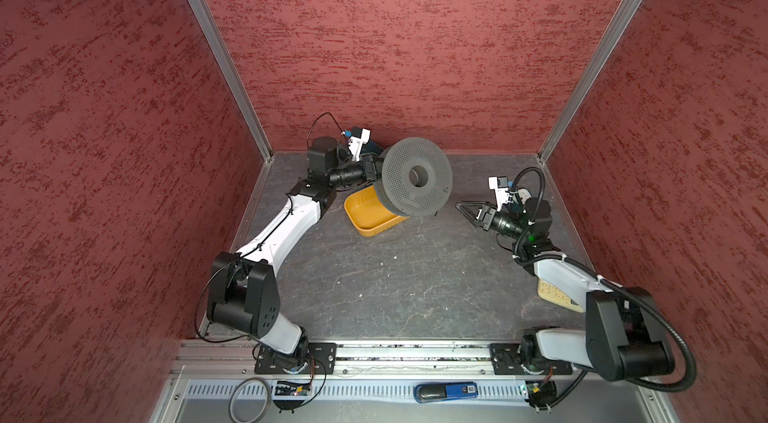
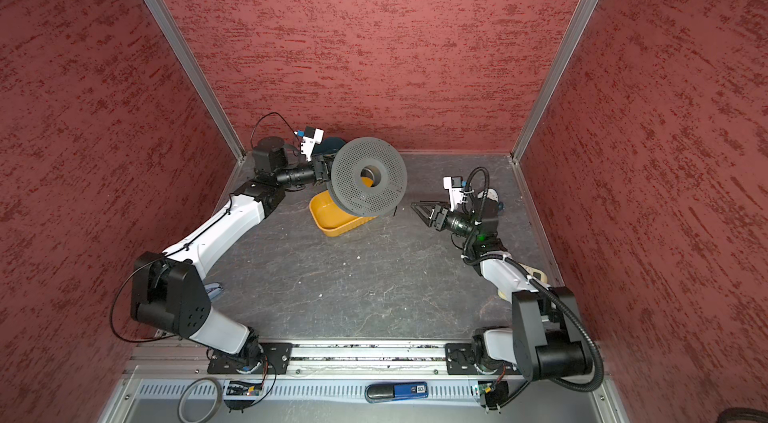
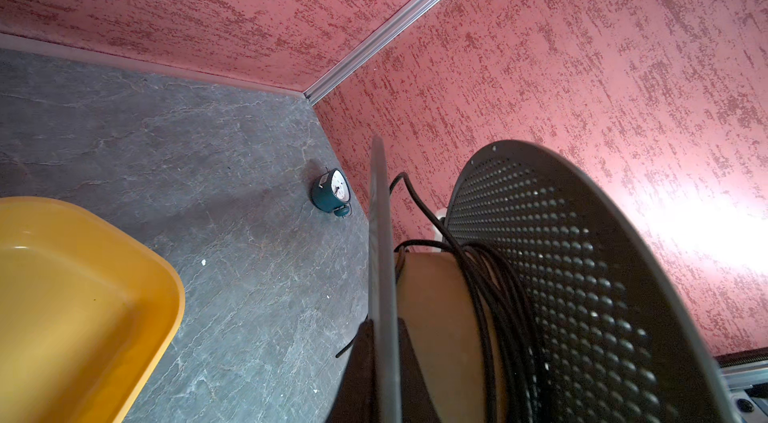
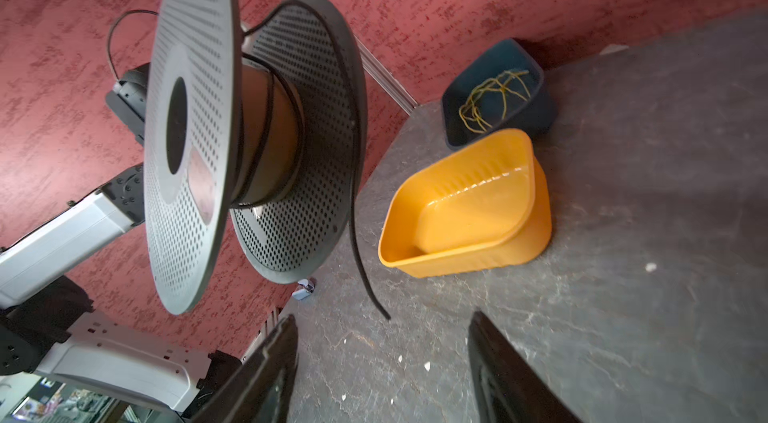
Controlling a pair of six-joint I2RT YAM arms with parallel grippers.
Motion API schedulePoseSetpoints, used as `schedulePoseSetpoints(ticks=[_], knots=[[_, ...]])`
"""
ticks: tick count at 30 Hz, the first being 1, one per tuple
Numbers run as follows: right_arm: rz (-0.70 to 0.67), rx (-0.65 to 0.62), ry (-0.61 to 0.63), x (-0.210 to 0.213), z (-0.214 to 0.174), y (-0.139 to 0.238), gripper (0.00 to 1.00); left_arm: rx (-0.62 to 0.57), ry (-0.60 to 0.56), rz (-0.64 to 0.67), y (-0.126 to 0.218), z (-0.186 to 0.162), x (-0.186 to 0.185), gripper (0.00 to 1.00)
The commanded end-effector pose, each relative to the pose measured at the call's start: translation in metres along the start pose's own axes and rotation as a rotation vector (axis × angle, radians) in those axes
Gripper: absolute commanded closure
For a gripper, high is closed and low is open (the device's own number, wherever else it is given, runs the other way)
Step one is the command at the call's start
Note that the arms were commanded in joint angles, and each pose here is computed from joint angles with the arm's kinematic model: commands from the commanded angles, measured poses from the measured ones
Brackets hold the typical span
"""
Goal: Wrap the cables
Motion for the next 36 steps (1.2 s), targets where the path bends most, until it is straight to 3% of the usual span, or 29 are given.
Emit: schedulePoseSetpoints(ticks=[1, 16, 24, 36], knots=[[0.158, -0.033, 0.068, 0.018, 0.025, -0.005, 0.32, -0.005, -0.075, -0.098, 0.004, 0.010, -0.032, 1.00], [0.315, -0.059, -0.001, -0.002, 0.046, -0.028, 0.38, 0.051, -0.063, -0.119, -0.016, 0.001, -0.037, 1.00], [0.375, -0.058, -0.031, -0.009, 0.047, -0.036, 0.47, 0.078, -0.057, -0.131, -0.029, -0.001, -0.038, 1.00], [0.366, -0.050, -0.054, -0.015, 0.039, -0.038, 0.80, 0.112, -0.049, -0.144, -0.042, -0.005, -0.035, 1.00]])
Point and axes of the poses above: each gripper's point midway between its finger pads, its own y axis back along the fingers, its own x axis along the line the jaws close on, z = x × y, the point moved 5 cm from there along y, back along the fingers, and after that the axes turned 13 degrees about y, right-handed, at the moved point
